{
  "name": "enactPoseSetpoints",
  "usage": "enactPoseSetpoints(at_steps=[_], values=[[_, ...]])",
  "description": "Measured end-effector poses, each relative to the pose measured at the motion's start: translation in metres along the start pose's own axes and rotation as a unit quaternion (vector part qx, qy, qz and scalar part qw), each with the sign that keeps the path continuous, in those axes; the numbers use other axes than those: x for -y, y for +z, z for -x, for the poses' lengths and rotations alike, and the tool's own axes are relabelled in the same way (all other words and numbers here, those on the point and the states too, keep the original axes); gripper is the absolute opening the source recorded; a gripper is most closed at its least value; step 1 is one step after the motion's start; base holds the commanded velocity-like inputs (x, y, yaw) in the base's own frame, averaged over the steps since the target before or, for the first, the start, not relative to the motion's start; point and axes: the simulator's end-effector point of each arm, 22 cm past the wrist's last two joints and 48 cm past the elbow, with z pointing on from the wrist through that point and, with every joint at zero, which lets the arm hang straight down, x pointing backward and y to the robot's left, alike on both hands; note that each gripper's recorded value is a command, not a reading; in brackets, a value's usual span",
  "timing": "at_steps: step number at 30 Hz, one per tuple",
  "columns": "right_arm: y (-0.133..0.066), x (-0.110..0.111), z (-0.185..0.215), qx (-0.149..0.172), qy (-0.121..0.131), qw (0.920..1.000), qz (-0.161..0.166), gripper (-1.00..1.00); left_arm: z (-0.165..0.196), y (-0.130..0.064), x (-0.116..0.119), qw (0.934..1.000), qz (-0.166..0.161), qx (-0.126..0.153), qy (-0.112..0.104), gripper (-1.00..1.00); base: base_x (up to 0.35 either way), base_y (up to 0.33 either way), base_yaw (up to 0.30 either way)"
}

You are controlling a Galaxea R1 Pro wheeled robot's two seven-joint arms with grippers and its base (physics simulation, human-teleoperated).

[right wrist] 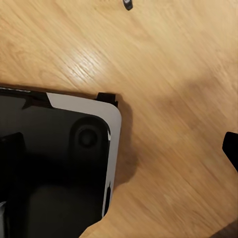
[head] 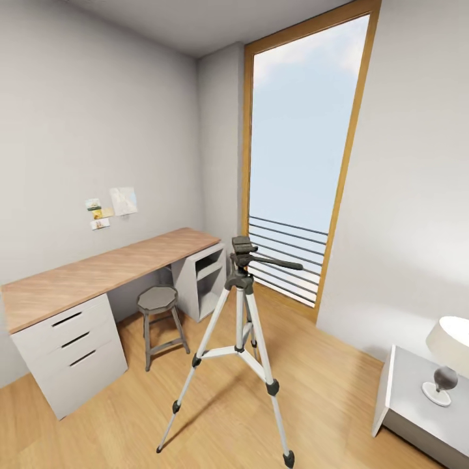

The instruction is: Attach the digital camera to the camera tripod in the bedroom.

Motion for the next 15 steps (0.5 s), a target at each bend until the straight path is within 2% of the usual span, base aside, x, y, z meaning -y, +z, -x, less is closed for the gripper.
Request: enactPoseSetpoints(at_steps=[15], values=[[0.0006, 0.0030, -0.0040, -0.005, 0.001, 1.0000, -0.002, 1.00, -0.0036, 0.0009, -0.0018, 1.0000, 0.002, -0.004, 0.000, -1.00, 0.000, 0.000, 0.001]])
